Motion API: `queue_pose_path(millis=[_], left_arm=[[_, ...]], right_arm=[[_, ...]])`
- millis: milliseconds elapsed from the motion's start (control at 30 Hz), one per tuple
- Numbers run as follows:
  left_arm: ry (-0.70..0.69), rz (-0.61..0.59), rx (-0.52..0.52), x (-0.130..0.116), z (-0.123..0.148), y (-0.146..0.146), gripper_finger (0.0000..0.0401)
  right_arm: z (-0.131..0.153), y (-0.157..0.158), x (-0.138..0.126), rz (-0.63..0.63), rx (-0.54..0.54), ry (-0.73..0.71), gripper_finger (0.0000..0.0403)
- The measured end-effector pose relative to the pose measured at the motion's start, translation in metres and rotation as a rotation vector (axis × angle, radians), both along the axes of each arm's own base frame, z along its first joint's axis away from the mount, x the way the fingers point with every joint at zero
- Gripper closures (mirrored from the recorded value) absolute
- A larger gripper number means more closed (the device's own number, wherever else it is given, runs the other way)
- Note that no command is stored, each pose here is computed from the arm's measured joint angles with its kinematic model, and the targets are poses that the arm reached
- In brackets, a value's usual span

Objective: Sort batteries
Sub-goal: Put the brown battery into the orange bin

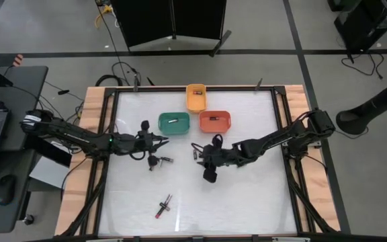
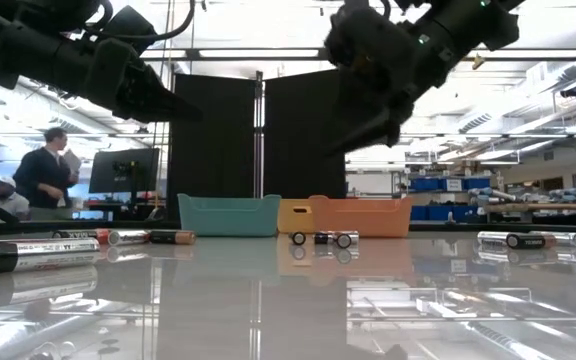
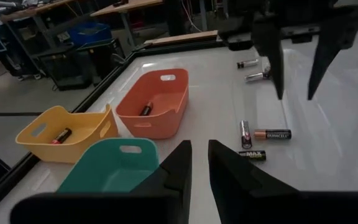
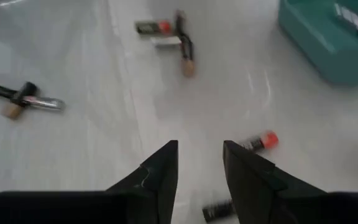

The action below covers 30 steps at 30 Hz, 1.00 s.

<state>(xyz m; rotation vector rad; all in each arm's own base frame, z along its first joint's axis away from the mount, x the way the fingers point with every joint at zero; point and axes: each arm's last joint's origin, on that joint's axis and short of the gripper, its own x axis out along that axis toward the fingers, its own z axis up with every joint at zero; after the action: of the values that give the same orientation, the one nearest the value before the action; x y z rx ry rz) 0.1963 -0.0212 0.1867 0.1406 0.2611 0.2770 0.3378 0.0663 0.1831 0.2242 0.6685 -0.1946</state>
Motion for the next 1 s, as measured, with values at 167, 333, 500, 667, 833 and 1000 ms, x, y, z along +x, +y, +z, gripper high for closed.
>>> queue_pose_path(millis=[167,333,500,667,833,1000], left_arm=[[-0.004,-0.002,0.008,0.0,0.001,0.0,0.0341],[-0.055,0.001,-0.016,0.0,0.002,0.0,0.0341],[-0.109,0.023,-0.02,-0.004,0.0,0.002,0.0341],[-0.113,0.036,-0.021,-0.006,-0.004,0.003,0.0341],[-0.106,0.037,-0.022,-0.007,-0.007,0.003,0.0341],[-0.107,0.037,-0.022,-0.007,-0.007,0.003,0.0341]], right_arm=[[0.009,-0.011,0.009,0.042,-0.029,-0.107,0.0267],[0.004,-0.017,0.022,0.094,-0.018,-0.174,0.0268],[-0.01,-0.013,0.053,0.142,-0.072,-0.149,0.0268],[-0.017,-0.008,0.09,0.186,-0.131,-0.117,0.0268],[-0.034,-0.011,0.115,0.193,-0.164,-0.039,0.0265],[-0.051,-0.021,0.127,0.157,-0.148,-0.004,0.0254]])
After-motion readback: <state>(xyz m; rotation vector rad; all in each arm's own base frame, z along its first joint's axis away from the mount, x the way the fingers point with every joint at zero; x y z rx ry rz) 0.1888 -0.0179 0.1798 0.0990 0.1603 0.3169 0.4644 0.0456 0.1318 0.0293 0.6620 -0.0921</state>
